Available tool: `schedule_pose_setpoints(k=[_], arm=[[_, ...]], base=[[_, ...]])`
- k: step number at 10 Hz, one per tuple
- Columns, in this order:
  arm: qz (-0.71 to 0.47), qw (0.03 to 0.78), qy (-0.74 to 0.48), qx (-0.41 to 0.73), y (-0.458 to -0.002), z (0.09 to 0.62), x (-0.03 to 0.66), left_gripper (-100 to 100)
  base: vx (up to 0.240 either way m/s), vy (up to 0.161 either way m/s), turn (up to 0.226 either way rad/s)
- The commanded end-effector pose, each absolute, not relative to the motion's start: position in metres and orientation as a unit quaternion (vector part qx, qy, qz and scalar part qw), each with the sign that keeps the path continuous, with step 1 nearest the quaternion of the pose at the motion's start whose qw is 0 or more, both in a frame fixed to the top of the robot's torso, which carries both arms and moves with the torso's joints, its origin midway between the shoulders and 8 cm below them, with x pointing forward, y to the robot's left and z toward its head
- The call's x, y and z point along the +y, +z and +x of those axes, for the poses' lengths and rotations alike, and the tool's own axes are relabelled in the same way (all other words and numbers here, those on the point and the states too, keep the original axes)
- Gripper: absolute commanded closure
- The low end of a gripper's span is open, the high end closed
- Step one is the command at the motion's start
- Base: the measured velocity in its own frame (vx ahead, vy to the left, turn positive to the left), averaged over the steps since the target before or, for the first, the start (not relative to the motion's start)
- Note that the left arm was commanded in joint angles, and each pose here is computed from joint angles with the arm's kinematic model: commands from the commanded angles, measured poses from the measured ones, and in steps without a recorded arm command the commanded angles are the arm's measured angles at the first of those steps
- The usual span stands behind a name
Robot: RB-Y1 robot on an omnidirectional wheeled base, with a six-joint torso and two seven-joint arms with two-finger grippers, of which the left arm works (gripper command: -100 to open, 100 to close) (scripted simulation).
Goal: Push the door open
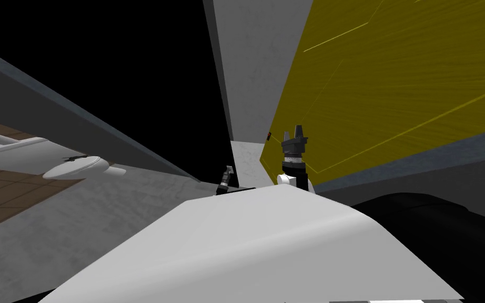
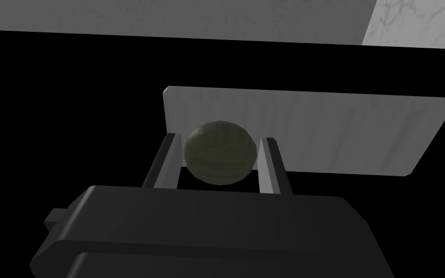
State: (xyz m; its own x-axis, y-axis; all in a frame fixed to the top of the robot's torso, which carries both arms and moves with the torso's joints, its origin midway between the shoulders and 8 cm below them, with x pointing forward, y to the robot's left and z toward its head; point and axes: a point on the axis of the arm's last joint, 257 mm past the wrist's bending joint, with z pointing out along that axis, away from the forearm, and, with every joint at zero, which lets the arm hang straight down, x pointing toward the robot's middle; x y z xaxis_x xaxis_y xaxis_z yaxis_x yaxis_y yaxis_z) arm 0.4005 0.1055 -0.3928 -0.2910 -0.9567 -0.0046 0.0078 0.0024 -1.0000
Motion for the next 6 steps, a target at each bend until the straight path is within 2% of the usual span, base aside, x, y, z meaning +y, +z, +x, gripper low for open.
schedule_pose_setpoints(k=[1,3,6], arm=[[-0.418,0.425,-0.570,0.566,-0.391,0.401,0.106,100],[-0.421,0.428,-0.564,0.567,-0.394,0.402,0.112,100],[-0.425,0.436,-0.557,0.565,-0.395,0.406,0.123,100]], base=[[-0.006,0.001,0.003],[0.046,-0.011,0.009],[0.151,-0.067,0.035]])
